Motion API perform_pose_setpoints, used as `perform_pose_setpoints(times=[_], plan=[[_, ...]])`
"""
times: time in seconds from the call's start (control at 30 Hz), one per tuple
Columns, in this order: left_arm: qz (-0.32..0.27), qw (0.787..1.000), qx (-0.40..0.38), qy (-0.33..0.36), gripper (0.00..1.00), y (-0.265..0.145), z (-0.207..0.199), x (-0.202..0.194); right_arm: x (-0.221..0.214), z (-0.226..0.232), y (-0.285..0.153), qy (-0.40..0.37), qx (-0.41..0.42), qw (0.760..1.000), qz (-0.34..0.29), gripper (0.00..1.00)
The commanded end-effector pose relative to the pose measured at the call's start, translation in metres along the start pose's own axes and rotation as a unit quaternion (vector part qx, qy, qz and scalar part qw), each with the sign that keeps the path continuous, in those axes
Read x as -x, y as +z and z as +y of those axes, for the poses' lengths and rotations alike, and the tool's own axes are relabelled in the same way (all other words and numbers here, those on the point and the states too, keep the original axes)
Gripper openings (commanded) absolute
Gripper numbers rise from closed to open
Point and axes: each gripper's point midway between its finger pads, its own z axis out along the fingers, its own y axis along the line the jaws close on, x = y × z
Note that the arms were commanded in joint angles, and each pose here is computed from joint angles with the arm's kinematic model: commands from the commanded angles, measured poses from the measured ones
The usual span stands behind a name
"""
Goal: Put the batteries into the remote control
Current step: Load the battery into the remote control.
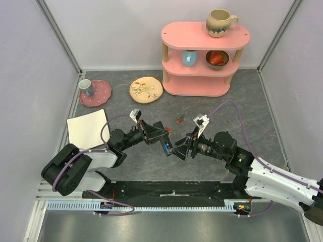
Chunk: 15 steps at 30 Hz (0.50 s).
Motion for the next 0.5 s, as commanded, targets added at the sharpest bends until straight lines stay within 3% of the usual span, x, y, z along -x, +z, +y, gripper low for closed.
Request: perform_pose_setpoints(times=[0.0,0.47], plan=[[0.015,0.996,-0.064,0.058,0.02,0.0007,-0.0357,-0.0057,-0.0026,0.0012,0.0006,-0.015,0.016,1.0,-0.002,0.78],[0.013,0.997,-0.058,0.056,0.02,-0.0013,-0.0316,-0.0063,-0.0024,-0.0056,0.0002,-0.012,0.007,1.0,-0.009,0.75]])
